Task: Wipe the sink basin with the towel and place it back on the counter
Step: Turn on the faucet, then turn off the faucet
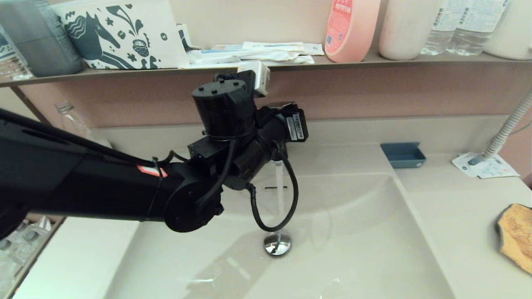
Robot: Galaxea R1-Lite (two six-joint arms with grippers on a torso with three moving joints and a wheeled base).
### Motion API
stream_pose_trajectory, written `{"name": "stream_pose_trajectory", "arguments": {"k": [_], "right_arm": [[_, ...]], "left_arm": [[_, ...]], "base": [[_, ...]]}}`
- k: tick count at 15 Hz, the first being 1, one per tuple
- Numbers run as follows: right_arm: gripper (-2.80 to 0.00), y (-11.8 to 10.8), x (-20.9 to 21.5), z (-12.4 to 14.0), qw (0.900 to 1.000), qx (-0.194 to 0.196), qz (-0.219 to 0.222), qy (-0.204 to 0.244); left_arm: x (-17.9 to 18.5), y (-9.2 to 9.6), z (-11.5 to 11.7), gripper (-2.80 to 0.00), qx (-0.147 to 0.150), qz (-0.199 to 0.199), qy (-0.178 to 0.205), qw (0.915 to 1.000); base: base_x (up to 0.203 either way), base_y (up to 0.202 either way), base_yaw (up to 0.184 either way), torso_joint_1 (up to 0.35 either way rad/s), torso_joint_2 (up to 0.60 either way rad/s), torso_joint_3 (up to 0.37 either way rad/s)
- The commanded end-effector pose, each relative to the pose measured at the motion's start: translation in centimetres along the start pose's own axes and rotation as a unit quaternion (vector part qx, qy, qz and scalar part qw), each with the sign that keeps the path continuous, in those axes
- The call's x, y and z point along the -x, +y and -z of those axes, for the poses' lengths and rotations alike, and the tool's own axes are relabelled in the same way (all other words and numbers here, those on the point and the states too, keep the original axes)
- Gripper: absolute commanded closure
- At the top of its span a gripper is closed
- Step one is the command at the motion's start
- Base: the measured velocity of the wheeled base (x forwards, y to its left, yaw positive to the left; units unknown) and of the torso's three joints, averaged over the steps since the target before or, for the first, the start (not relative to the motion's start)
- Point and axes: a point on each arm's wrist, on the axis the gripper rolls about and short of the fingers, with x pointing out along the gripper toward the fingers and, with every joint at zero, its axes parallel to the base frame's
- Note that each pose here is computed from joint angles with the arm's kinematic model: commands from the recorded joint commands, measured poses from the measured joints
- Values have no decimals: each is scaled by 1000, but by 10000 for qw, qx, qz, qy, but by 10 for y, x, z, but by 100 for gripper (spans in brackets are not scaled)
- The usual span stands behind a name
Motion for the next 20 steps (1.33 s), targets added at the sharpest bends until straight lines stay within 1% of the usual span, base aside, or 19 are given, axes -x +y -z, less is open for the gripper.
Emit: {"name": "stream_pose_trajectory", "arguments": {"k": [1, 3, 9, 13, 16, 18, 20], "right_arm": [[0, 0, 0, 0, 10000, -2, 1, -1], [0, 0, 0, 0, 10000, -2, 1, -1], [0, 0, 0, 0, 10000, -2, 1, -1], [0, 0, 0, 0, 10000, -2, 1, -1], [0, 0, 0, 0, 10000, -2, 1, -1], [0, 0, 0, 0, 10000, -2, 1, -1], [0, 0, 0, 0, 10000, -2, 1, -1]], "left_arm": [[8, 2, -17, 0, 63, -55, -211, 9997], [7, 7, -19, 0, 48, -144, -240, 9996], [16, 6, -8, 0, 2, -108, -13, 9999], [20, -4, -16, 0, 50, 33, -126, 9999], [23, -5, -25, 0, 32, 66, -253, 9997], [25, -10, -25, 0, 45, 139, -244, 9996], [23, -13, -19, 0, 19, 175, -176, 9997]], "base": [[0, 0, 0, 0, 0, 0], [0, 0, 0, 0, 0, 0], [0, 0, 0, 0, 0, 0], [0, 0, 0, 0, 0, 0], [0, 0, 0, 0, 0, 0], [0, 0, 0, 0, 0, 0], [0, 0, 0, 0, 0, 0]]}}
